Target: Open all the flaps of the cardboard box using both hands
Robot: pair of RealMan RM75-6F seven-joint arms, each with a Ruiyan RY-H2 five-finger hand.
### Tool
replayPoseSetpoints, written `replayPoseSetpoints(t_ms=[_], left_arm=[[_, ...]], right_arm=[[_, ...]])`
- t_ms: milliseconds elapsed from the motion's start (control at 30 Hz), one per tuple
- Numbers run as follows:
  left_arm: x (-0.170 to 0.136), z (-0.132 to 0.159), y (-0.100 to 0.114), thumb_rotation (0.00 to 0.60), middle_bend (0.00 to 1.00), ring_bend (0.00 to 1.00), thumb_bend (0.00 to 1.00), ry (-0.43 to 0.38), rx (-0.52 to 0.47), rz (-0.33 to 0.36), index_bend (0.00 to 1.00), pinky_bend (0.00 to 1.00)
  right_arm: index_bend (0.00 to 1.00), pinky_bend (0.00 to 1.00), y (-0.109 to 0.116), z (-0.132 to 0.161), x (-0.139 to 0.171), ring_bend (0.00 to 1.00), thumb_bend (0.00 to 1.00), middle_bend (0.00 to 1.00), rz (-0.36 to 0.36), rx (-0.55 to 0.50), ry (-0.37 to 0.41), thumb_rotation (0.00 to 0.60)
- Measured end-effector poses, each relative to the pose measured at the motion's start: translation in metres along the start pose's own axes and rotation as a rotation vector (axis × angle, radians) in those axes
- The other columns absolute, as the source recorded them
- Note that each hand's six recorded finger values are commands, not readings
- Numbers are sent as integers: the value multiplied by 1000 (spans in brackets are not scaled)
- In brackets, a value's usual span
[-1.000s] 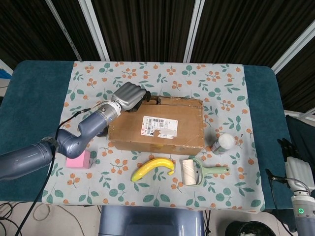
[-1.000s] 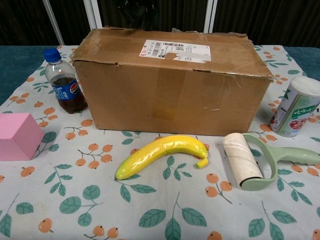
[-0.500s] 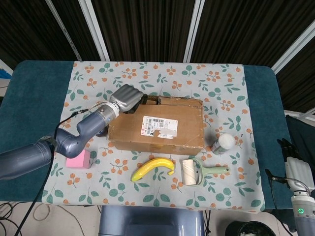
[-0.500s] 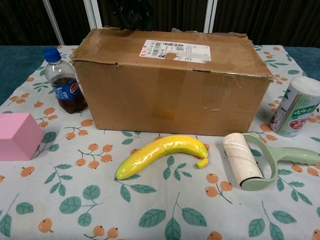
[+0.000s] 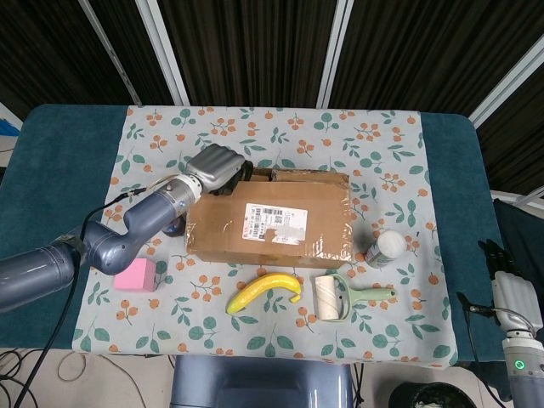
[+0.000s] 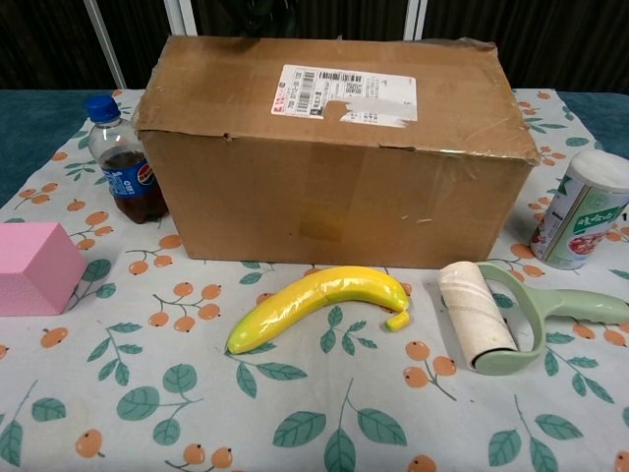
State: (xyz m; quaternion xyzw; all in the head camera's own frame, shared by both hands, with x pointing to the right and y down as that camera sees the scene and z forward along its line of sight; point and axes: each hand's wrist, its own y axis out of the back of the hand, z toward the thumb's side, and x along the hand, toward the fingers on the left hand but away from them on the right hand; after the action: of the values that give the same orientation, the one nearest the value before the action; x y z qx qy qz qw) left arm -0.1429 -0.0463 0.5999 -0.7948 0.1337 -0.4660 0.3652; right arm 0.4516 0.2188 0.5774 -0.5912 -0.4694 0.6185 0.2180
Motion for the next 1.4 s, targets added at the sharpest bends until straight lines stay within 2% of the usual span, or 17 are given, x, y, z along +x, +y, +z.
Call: replayPoseSetpoints(t_ms=[433, 667, 1033, 1400], left_arm=[[-26, 2, 16, 600, 507, 444, 836, -26, -93, 8, 463, 490], [-45, 16, 22, 600, 506, 443, 836, -78, -158, 15, 462, 489], [-71, 47, 44, 600, 506, 443, 834, -183, -157, 58, 461, 489], [-97, 82, 33, 600, 503, 443, 826, -282, -175, -7, 459, 488]], right_arm=[[0, 237, 1, 0, 0, 0, 308, 0, -8, 5, 0, 600], [0, 236, 2, 0, 0, 0, 308, 0, -17, 4, -4, 600], [0, 237, 2, 1, -1, 0, 309, 0, -17, 7, -1, 600], [0, 236, 2, 1, -1, 0, 309, 0, -17, 4, 5, 600]])
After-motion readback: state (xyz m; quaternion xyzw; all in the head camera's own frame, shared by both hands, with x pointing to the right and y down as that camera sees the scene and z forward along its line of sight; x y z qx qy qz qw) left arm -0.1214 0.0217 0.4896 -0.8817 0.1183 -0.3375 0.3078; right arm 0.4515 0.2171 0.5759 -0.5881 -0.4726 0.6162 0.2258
